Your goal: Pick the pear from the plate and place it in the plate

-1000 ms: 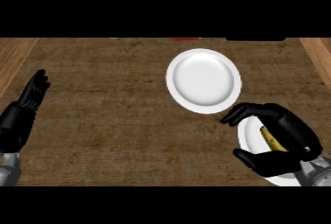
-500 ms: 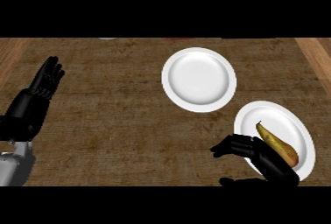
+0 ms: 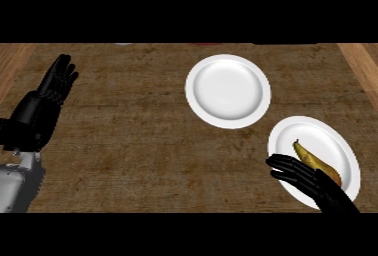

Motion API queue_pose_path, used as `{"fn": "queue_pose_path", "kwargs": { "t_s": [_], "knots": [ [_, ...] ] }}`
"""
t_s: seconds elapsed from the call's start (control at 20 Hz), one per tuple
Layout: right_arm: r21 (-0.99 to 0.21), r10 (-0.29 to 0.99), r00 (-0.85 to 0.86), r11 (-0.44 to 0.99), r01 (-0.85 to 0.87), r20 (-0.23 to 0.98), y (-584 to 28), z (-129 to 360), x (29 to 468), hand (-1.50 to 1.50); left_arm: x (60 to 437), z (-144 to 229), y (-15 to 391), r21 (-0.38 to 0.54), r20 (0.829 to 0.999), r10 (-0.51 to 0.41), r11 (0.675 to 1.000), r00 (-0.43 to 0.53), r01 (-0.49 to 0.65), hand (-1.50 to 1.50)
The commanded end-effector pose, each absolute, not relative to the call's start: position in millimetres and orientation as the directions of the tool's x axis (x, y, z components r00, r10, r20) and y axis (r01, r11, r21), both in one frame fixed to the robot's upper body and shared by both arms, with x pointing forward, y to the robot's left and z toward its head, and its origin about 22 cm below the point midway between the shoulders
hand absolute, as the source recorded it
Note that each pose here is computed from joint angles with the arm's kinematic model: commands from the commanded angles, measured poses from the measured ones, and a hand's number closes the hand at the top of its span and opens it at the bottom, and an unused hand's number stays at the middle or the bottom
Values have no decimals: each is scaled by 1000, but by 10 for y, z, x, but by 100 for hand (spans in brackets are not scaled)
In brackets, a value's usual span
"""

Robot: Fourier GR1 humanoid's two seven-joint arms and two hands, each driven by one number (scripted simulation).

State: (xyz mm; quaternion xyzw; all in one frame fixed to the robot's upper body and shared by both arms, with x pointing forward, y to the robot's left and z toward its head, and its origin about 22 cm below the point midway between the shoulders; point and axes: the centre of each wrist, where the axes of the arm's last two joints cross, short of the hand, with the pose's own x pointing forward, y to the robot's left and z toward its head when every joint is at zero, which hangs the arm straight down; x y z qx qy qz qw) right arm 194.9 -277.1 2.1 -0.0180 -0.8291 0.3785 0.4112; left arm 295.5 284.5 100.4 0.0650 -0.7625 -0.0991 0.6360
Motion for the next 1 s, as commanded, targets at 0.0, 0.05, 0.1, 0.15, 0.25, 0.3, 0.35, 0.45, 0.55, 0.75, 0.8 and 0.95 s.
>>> {"fn": "queue_pose_path", "kwargs": {
  "t_s": [0.0,0.05,0.1,0.15,0.25,0.3,0.35,0.45,0.55,0.75,0.8,0.95],
  "knots": [
    [-796,523,-671,581,-169,525,-2961,404,1968,-150,2916,1090,2781,242,954,-234,970,-187,22,0],
    [-835,586,-644,526,-158,491,-2958,512,1988,-150,2946,1007,2849,238,956,-233,971,-175,6,0],
    [-862,642,-602,477,-170,475,-3080,575,1942,-150,2898,1037,2774,233,957,-226,972,-184,21,0],
    [-891,687,-589,431,-142,426,-3064,654,1965,-150,2945,1079,2814,232,957,-225,973,-185,17,0],
    [-944,777,-537,294,-151,328,-3167,778,1978,-150,3003,1044,2795,234,955,-229,972,-187,4,0],
    [-962,813,-514,225,-157,274,-3133,797,1924,-150,2990,1102,2896,235,954,-230,972,-194,2,0],
    [-963,844,-471,180,-203,257,-3152,811,1880,-150,2930,1018,2854,236,958,-230,972,-170,17,0],
    [-972,875,-453,71,-223,168,-3119,1018,1876,-150,2974,1076,2914,246,956,-241,969,-169,13,0],
    [-956,911,-398,-11,-294,112,-3123,1032,1793,-150,2921,1107,2701,241,957,-233,970,-174,30,0],
    [-917,934,-354,-103,-384,44,-2915,1045,1780,-150,3045,1001,2791,235,956,-226,972,-188,26,0],
    [-925,941,-336,-91,-369,41,-2799,1042,1748,-150,2950,1035,2860,239,954,-230,971,-194,26,0],
    [-917,950,-313,-133,-375,-10,-2771,930,1858,-150,3068,899,2731,239,955,-229,971,-186,28,0]
  ]
}}
